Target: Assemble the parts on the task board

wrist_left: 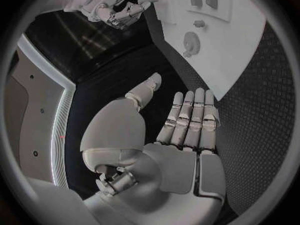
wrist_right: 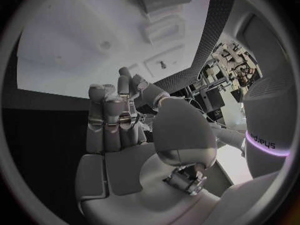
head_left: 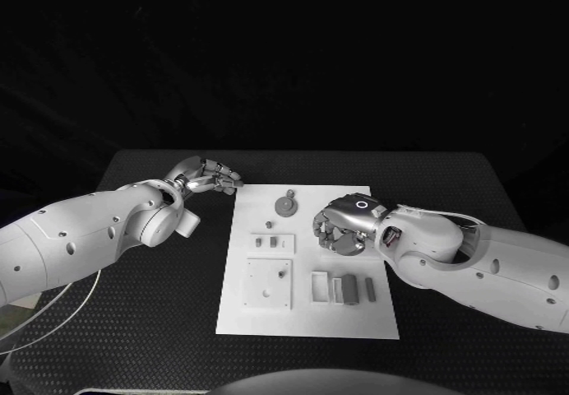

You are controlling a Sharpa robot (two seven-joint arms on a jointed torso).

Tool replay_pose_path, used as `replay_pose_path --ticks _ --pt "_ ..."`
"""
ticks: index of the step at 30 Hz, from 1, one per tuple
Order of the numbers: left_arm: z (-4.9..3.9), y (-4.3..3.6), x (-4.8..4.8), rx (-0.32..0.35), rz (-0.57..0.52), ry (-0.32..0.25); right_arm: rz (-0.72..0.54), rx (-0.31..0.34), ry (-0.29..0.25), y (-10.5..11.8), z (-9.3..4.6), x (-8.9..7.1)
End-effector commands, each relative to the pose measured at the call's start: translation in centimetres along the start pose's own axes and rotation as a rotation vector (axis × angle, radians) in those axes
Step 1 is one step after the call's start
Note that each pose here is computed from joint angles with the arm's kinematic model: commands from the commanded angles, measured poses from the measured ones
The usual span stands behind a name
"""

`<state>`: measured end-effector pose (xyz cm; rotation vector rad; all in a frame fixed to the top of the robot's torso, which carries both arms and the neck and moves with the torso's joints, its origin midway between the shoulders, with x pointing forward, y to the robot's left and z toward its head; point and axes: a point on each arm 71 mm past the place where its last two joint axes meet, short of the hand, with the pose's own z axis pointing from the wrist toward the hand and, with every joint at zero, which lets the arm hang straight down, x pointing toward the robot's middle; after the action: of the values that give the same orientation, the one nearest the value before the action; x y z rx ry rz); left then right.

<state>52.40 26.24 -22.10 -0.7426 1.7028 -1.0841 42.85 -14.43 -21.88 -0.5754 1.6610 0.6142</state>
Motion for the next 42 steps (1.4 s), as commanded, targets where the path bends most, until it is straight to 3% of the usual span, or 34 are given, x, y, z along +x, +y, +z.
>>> replay_pose_path --ticks 1,9,12,18,32,42 --pt "0.06 -0.16 0.09 0.01 -0.008 0.004 0.043 -0.033 -0.012 1.2 0.3 -0.6" --pt "0.33 -0.37 0.53 0.014 -0.01 0.012 0.098 -0.164 0.007 6.2 3.1 -0.7" --pt "0.53 -0.53 0.88 0.018 -0.012 0.02 0.105 -0.211 0.036 8.0 3.8 0.3" --pt "0.33 -0.36 0.5 0.011 -0.01 0.009 0.125 -0.269 0.062 10.9 4.9 2.1" --pt "0.38 -0.41 0.61 0.011 -0.012 0.013 0.06 -0.284 0.127 11.6 5.1 5.5" --pt "0.41 -0.45 0.71 0.012 -0.012 0.016 0.05 -0.279 0.132 11.5 5.2 6.0"
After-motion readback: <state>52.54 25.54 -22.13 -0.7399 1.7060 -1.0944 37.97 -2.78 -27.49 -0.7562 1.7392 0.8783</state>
